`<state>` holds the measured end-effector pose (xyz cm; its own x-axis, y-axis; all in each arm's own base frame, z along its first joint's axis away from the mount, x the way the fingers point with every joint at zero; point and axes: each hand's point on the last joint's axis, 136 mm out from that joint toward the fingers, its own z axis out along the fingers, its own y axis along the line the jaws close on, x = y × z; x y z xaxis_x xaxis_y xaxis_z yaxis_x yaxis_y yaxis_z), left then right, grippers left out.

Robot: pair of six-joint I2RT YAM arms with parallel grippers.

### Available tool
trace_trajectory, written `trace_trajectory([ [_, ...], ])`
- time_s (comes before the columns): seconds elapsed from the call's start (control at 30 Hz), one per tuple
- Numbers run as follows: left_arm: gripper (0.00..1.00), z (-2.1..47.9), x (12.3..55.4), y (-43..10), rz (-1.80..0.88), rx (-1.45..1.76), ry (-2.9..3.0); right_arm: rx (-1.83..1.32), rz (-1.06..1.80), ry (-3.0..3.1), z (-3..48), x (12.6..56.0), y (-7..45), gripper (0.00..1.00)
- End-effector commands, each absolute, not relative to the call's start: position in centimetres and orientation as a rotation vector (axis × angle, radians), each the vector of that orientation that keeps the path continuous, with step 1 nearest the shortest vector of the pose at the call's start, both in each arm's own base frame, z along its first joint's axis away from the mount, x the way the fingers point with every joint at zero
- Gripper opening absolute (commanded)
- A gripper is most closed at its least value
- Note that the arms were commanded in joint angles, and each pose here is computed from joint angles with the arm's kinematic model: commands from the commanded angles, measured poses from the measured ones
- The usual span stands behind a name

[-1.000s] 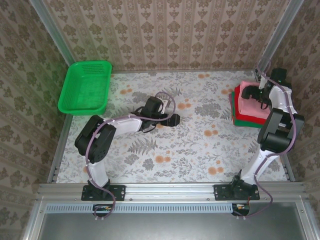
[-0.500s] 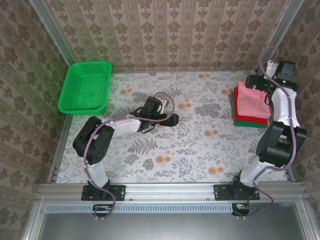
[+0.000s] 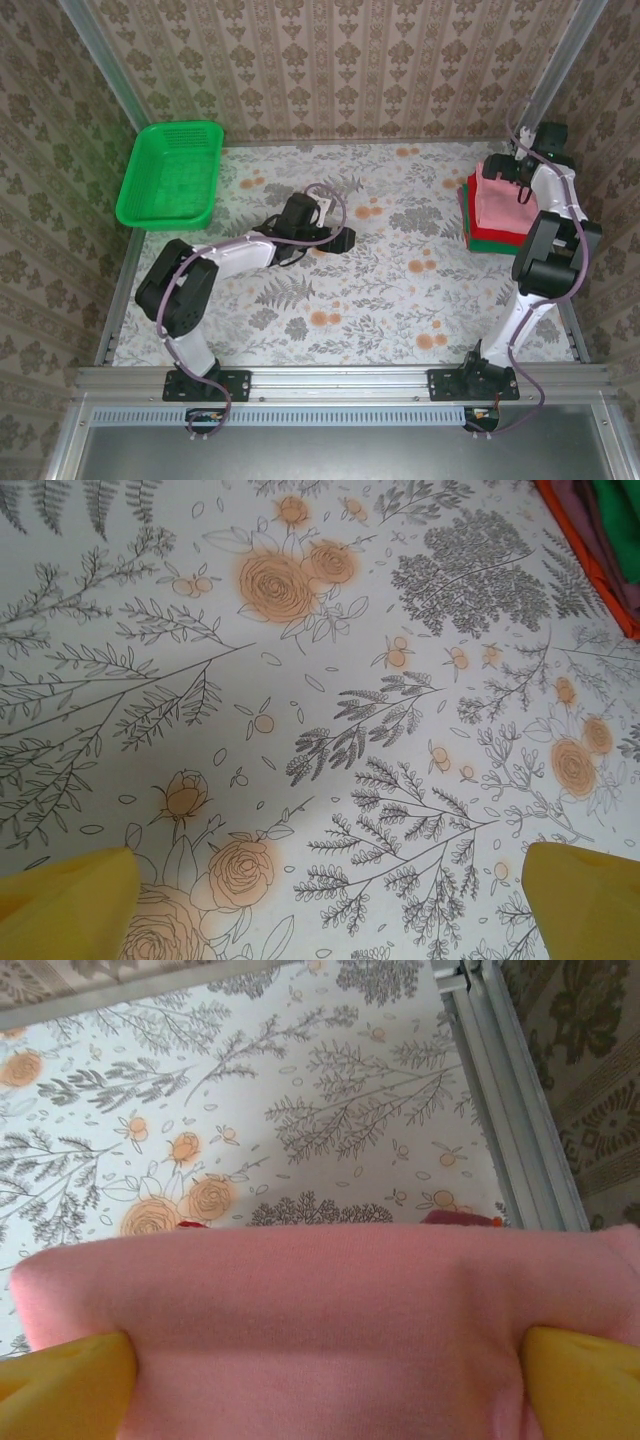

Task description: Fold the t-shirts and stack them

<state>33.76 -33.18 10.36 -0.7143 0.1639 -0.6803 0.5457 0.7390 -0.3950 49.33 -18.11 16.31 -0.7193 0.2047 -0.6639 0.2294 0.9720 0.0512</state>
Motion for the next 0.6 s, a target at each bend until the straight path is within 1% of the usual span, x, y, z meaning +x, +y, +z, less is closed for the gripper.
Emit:
trace_trajectory([
  [0.0, 1.00, 12.2, 34.1, -32.3, -0.754, 0.576, 2.221, 0.258, -0.040, 2.285, 21.9, 47.6, -16.5, 1.00],
  [0.13, 1.00, 13.0, 34.5, -30.3, -0.712, 0.528, 2.196, 0.249, -0.024, 2.209, 24.3, 44.3, -14.6, 1.00],
  [0.27, 1.00, 13.8, 34.3, -27.2, -0.575, 0.510, 2.142, 0.238, 0.017, 2.150, 24.3, 40.1, -12.0, 1.00],
  [0.37, 1.00, 14.8, 33.7, -24.3, -0.438, 0.516, 2.071, 0.291, 0.088, 2.108, 23.3, 37.5, -10.1, 1.00],
  [0.43, 1.00, 15.3, 33.4, -21.6, -0.366, 0.477, 2.047, 0.358, 0.188, 2.061, 22.2, 36.3, -8.6, 1.00],
  [0.5, 1.00, 15.4, 33.1, -19.1, -0.336, 0.424, 2.044, 0.406, 0.253, 2.007, 21.2, 35.5, -7.3, 1.00],
  [0.57, 1.00, 14.9, 32.4, -16.5, -0.300, 0.374, 2.052, 0.378, 0.245, 1.964, 19.9, 34.9, -5.5, 1.00],
])
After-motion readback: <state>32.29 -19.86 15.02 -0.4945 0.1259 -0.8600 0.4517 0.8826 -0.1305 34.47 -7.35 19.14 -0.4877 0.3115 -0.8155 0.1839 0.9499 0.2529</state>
